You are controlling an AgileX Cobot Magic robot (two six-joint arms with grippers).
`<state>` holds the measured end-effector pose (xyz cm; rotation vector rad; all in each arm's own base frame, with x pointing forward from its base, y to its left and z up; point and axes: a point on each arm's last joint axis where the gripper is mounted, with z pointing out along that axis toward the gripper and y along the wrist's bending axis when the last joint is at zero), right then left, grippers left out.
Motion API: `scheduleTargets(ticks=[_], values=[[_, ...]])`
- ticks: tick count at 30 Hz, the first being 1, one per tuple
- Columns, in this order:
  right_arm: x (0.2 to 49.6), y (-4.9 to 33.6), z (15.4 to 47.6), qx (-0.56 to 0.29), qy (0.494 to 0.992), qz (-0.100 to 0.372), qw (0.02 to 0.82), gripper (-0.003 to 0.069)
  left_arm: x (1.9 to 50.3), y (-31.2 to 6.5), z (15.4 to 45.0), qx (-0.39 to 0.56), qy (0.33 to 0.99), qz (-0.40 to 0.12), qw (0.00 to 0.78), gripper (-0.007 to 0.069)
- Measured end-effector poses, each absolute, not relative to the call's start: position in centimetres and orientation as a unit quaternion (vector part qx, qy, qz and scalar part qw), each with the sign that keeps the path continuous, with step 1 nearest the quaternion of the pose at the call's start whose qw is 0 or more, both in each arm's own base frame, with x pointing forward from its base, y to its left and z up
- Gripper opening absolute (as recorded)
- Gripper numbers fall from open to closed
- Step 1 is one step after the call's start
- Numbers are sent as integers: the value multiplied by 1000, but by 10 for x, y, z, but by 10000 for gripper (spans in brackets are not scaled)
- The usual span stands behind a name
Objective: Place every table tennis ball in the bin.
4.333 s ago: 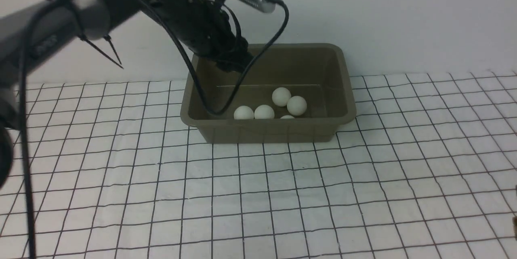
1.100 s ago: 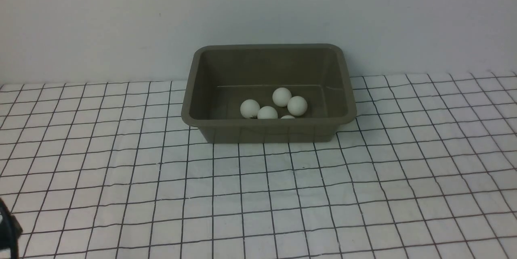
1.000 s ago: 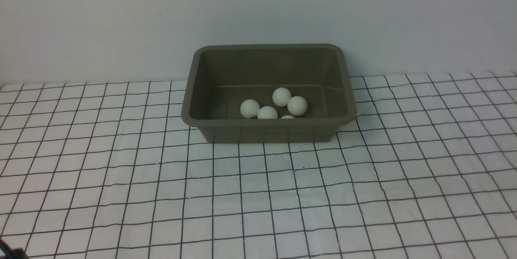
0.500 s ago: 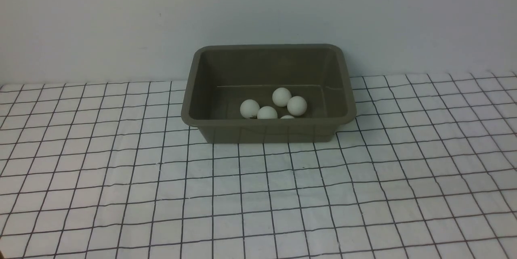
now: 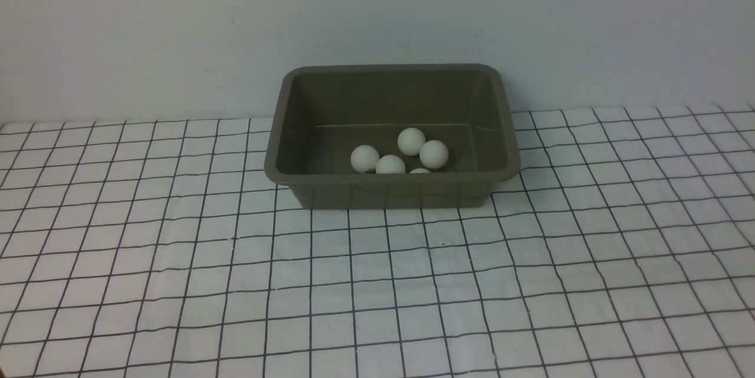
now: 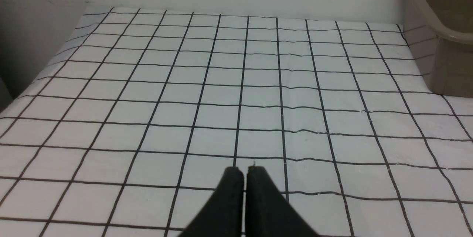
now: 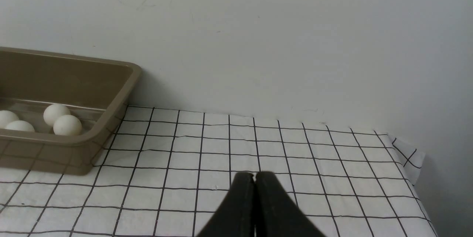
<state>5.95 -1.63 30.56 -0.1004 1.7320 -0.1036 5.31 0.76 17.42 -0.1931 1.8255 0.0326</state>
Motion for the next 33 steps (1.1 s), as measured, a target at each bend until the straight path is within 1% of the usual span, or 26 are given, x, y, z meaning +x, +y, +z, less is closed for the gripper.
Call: scheduleTargets(ticks=[16, 19, 26, 29, 33], values=[[59, -17, 306, -40, 760, -48, 646, -16, 53, 8, 174, -84, 790, 14, 607, -4], [57, -21, 306, 14, 762, -60, 645, -16, 53, 8, 174, -84, 790, 14, 607, -4], [47, -30, 302, 194, 746, -60, 634, -16, 53, 8, 174, -84, 790, 14, 607, -4], [38, -31, 298, 229, 731, -59, 640, -16, 53, 8, 174, -84, 790, 14, 607, -4], [24, -29, 276, 244, 711, -53, 657, -16, 53, 8, 174, -84, 790, 14, 607, -4]])
